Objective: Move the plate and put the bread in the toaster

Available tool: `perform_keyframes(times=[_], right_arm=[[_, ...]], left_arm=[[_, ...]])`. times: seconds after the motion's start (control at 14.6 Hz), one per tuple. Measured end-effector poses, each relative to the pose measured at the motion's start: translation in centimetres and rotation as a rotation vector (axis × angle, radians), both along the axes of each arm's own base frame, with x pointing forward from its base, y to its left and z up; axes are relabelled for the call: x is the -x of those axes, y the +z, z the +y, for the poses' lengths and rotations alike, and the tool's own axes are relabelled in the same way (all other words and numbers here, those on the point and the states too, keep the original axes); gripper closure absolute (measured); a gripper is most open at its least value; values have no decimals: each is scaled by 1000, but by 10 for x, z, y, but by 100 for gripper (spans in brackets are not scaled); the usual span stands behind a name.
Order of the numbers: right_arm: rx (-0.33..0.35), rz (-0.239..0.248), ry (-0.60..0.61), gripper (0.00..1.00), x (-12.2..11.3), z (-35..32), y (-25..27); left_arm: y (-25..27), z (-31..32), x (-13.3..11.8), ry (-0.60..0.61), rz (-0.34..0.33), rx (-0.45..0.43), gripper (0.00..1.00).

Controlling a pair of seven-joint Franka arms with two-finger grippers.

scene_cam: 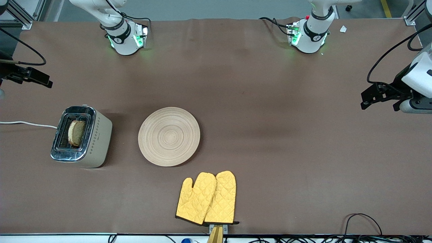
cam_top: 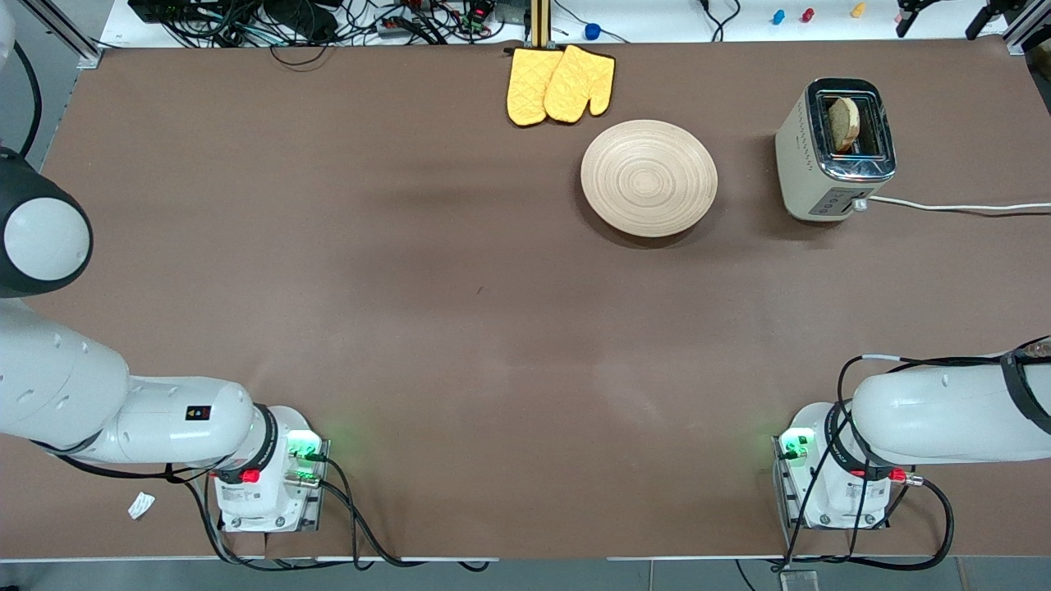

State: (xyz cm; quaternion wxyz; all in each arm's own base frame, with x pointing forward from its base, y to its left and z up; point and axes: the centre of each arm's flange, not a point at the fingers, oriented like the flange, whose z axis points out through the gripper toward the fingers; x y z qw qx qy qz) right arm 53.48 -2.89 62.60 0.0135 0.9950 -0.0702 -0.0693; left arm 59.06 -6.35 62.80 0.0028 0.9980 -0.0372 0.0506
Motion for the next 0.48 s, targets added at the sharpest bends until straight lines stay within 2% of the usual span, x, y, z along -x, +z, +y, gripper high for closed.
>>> perform_keyframes(times=[0.48], right_arm=[[-4,-1,20,0,12,5,9]], left_arm=[[0,2,0,3,-2,-1,0]])
